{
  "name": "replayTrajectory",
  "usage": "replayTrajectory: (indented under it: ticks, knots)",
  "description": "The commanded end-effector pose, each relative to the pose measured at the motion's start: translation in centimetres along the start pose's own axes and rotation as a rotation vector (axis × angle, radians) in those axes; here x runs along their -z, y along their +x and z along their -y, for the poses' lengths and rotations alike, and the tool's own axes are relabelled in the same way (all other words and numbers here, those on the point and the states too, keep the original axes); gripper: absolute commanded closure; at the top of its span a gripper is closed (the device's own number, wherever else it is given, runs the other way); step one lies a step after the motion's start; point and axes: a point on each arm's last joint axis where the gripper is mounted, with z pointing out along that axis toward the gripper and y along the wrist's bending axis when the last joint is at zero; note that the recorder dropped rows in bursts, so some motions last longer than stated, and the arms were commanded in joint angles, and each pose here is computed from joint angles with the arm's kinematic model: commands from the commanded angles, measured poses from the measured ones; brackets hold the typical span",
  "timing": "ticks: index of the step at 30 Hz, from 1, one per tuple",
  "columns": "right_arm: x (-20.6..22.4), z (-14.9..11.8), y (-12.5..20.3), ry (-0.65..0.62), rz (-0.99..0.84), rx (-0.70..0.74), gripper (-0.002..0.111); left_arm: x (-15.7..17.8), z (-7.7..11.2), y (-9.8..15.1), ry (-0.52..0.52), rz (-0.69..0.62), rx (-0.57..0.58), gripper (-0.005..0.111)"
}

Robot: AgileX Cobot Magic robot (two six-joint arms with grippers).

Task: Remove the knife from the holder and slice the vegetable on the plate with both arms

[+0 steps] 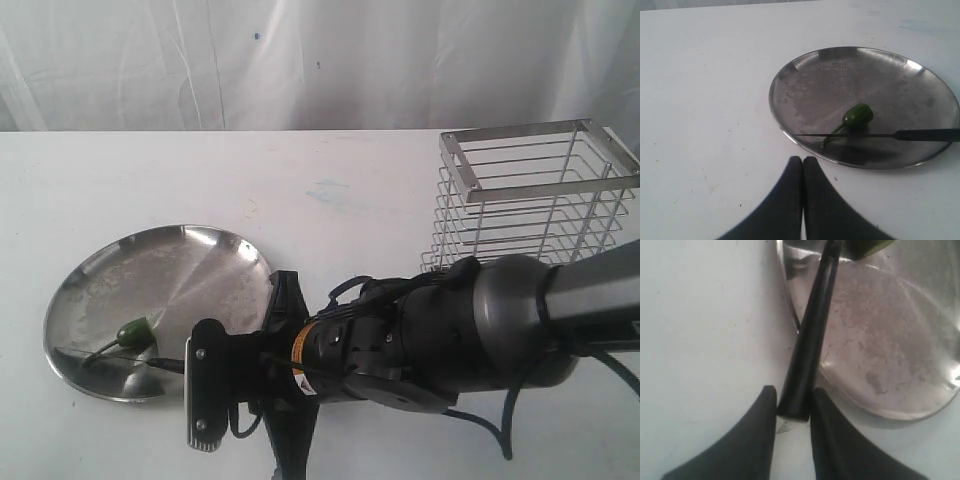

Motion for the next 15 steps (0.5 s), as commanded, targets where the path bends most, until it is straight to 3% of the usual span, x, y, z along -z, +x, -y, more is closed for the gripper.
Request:
replayTrajectory:
  ticks: [1,9,15]
  knots:
    - [-0.02,0.25,-0.17,0.005,0.001,-0.093,0.092,0.02,0.01,-0.03,0.001,0.006,0.004,0.107]
    - [-0.01,0.17,0.04,-0.003,-0.022,-0.113,0.058,0.02,0.01,-0.03,0.001,0.006,0.004,0.107]
    - [0.46,0.36,-0.03,0.004,-0.030,-0.202,0.053,0.02,0.01,-0.03,0.001,0.006,0.004,0.107]
